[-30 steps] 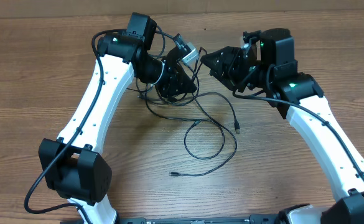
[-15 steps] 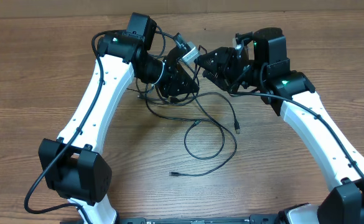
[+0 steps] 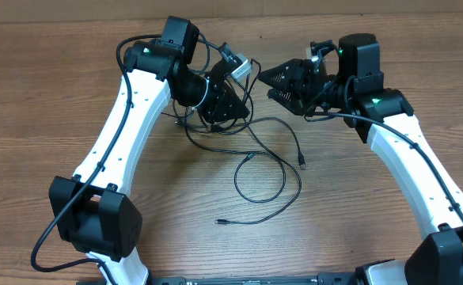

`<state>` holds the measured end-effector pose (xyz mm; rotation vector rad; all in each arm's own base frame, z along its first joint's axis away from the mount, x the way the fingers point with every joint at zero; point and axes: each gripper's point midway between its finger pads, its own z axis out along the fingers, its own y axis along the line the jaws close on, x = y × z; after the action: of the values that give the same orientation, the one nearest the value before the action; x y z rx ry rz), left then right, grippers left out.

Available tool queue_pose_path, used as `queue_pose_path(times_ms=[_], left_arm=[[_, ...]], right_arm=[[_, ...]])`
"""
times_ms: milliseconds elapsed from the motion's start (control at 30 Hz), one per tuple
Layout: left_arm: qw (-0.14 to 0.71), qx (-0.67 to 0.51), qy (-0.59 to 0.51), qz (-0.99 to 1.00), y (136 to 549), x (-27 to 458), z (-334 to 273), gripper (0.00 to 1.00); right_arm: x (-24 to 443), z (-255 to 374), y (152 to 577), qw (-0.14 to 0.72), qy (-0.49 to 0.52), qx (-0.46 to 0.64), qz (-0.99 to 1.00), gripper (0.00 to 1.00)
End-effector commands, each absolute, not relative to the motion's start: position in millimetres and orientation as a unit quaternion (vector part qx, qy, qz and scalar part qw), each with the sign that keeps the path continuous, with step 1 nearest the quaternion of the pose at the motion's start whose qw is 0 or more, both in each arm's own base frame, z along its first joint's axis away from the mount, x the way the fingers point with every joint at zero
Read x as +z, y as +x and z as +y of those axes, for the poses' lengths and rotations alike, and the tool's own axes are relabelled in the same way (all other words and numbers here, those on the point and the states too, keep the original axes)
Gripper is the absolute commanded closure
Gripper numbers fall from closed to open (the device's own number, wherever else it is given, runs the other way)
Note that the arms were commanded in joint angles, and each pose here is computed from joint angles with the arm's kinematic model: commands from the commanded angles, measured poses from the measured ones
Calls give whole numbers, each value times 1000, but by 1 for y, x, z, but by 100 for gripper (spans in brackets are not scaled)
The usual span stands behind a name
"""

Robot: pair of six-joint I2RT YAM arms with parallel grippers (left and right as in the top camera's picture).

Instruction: Untangle cables

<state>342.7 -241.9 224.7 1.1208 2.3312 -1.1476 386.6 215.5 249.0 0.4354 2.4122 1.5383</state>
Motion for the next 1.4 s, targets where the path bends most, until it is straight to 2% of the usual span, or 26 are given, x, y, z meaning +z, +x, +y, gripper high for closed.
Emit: queue_pose_path(times_ms=[0, 400, 500, 600, 700, 733, 767, 800, 967, 1067, 1133, 1233, 1367], left_arm=[[160, -405, 387, 813, 347, 229, -243, 96], [162, -435, 385, 798, 343, 238, -249, 96], [162, -437, 385, 796, 343, 238, -249, 96], [159, -439, 380, 799, 343, 239, -250, 96], [158, -439, 378, 799, 342, 239, -250, 96], [158, -439, 378, 799, 342, 239, -250, 95], [158, -439, 378, 799, 342, 239, -250, 95], [158, -439, 378, 800, 343, 239, -249, 94], [158, -433, 378, 803, 344, 237, -248, 91], [158, -421, 378, 809, 346, 233, -245, 86], [159, -412, 377, 814, 348, 231, -242, 77], [160, -411, 375, 815, 349, 231, -241, 52], [163, -409, 372, 817, 352, 231, -237, 47]], right_arm=[[263, 223, 384, 134, 121, 540, 822, 47], [274, 245, 387, 173, 87, 544, 817, 48], [269, 249, 386, 176, 91, 534, 822, 61], [266, 251, 387, 180, 95, 527, 825, 67], [266, 252, 387, 181, 95, 527, 825, 78], [266, 252, 387, 181, 95, 526, 825, 83], [265, 251, 387, 182, 96, 525, 826, 92], [263, 250, 387, 181, 100, 521, 828, 96], [250, 245, 383, 162, 121, 501, 841, 96], [242, 242, 375, 145, 129, 488, 851, 96], [235, 235, 370, 143, 131, 468, 862, 96], [220, 216, 361, 147, 159, 409, 886, 96], [214, 187, 343, 159, 185, 337, 909, 96]])
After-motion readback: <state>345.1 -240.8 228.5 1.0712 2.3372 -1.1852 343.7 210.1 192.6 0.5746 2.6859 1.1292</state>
